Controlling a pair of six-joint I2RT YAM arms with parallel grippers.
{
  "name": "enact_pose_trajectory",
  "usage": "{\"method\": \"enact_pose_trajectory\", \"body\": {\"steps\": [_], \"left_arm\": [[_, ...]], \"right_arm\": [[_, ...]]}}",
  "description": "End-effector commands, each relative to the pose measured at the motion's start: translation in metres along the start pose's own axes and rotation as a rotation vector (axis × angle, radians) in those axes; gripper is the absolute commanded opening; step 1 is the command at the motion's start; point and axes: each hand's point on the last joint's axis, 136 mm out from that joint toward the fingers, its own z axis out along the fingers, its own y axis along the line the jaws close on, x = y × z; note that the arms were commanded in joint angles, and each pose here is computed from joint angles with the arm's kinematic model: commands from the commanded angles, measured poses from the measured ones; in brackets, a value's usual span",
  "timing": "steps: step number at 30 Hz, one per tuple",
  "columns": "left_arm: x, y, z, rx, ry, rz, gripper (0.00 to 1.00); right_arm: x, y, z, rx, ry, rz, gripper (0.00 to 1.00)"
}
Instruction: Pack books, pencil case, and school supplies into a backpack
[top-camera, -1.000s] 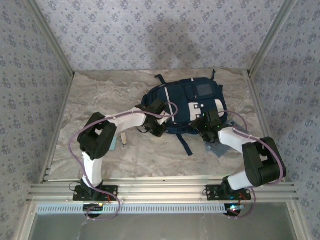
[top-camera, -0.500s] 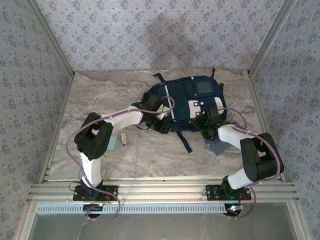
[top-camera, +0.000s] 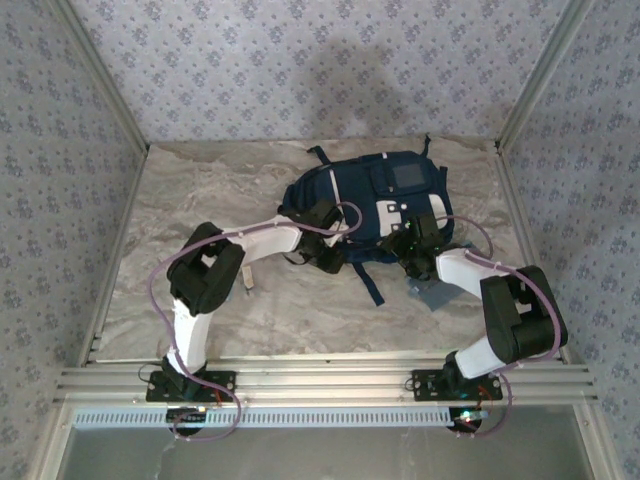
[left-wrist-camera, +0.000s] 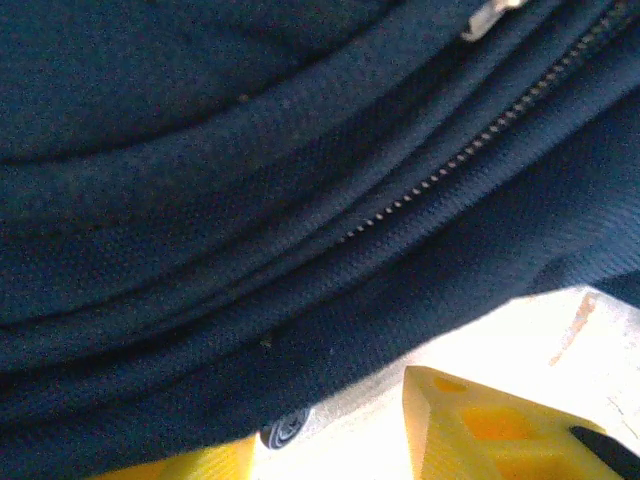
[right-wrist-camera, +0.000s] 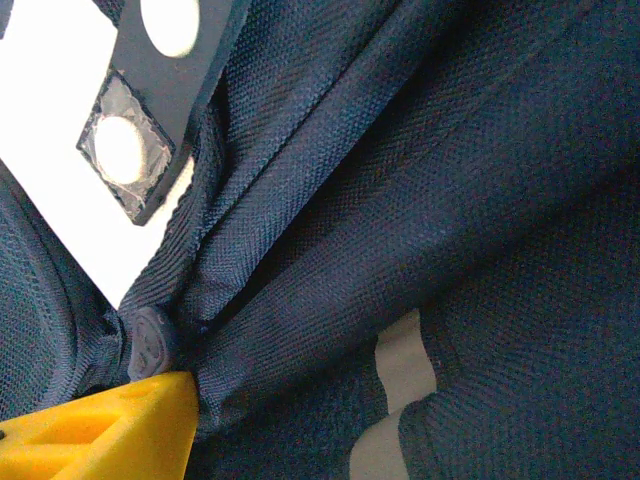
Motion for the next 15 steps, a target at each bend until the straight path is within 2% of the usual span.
{"method": "enact_pose_trajectory", "body": {"steps": [1, 5, 7, 8, 11, 12, 13, 15], "left_arm": [[0.017, 0.014, 0.017, -0.093, 0.078, 0.000, 0.36], [0.023, 0.021, 0.019, -0.128, 0.098, -0.009, 0.12], [0.022, 0.021, 0.016, -0.129, 0.088, -0.010, 0.03], [0.019, 0.021, 0.013, -0.131, 0.078, -0.012, 0.00], [0.013, 0.018, 0.002, -0.128, 0.049, -0.006, 0.00], [0.011, 0.019, -0.002, -0.131, 0.041, -0.007, 0.00], [0.010, 0.021, -0.007, -0.135, 0.037, -0.009, 0.00], [0.009, 0.025, -0.014, -0.134, 0.034, -0.020, 0.00]], "right_arm": [[-0.007, 0.008, 0.001, -0.027, -0.019, 0.004, 0.70], [-0.007, 0.006, 0.001, -0.022, -0.021, 0.005, 0.70], [-0.007, 0.003, 0.002, -0.012, -0.027, 0.005, 0.70], [-0.008, 0.001, 0.003, -0.005, -0.030, 0.004, 0.70], [-0.014, -0.004, 0.007, 0.024, -0.057, 0.005, 0.67], [-0.015, -0.005, 0.008, 0.028, -0.064, 0.004, 0.63], [-0.019, -0.005, 0.009, 0.029, -0.077, 0.004, 0.55], [-0.024, -0.006, 0.010, 0.028, -0.098, 0.010, 0.32]]}}
